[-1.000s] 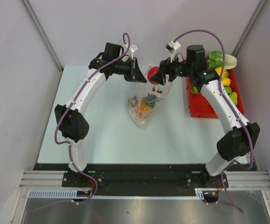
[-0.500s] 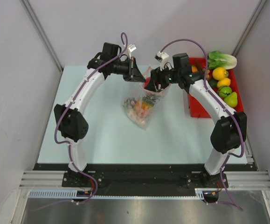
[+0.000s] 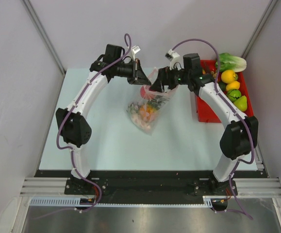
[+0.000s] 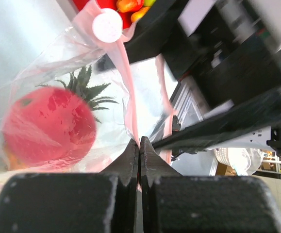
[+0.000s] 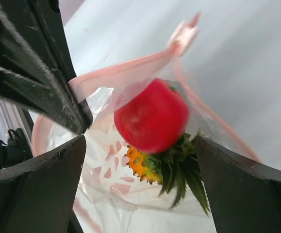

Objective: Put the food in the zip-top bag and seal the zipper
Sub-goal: Place the fake fruit in the zipper food storage bag, then pick up the fake fruit from the bin.

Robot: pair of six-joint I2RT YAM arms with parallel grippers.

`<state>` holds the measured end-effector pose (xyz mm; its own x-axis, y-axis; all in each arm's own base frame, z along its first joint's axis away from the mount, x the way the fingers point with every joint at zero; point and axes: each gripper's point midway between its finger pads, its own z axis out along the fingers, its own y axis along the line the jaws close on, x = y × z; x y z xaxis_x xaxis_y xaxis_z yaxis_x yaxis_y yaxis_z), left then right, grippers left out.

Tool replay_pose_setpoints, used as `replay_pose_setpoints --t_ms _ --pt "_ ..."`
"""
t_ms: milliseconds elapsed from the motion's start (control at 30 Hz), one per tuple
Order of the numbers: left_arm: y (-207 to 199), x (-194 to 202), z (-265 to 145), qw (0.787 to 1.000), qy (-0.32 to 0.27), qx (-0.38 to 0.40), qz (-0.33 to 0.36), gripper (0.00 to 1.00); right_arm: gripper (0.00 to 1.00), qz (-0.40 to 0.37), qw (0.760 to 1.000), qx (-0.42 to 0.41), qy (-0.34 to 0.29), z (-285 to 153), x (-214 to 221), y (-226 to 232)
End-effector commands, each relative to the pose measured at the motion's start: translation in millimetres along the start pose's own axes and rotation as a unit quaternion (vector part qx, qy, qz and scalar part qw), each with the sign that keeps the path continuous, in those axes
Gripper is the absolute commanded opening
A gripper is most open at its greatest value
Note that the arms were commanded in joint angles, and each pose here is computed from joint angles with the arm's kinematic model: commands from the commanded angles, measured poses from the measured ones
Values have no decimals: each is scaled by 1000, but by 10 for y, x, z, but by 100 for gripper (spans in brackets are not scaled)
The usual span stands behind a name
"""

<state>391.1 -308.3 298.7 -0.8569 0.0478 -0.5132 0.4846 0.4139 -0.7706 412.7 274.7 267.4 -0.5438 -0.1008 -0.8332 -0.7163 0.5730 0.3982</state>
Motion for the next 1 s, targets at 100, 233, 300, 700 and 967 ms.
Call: replay_pose_setpoints --t_ms 100,233,300,700,967 --pt "-148 -75 -95 999 -13 24 21 0 100 -16 994 34 -104 -939 -649 -158" --pt "-142 -91 -87 999 -16 21 24 0 99 -5 988 128 -88 -1263 -410 -779" --pt "-137 -99 -86 999 -18 20 28 0 98 9 982 175 -69 -1347 -172 -1109" --pt "-29 -54 -67 1000 -10 2 28 0 79 66 932 357 10 -1471 617 -2830" --pt "2 -28 -83 999 -7 -8 33 0 75 65 922 379 35 -1272 785 -3336"
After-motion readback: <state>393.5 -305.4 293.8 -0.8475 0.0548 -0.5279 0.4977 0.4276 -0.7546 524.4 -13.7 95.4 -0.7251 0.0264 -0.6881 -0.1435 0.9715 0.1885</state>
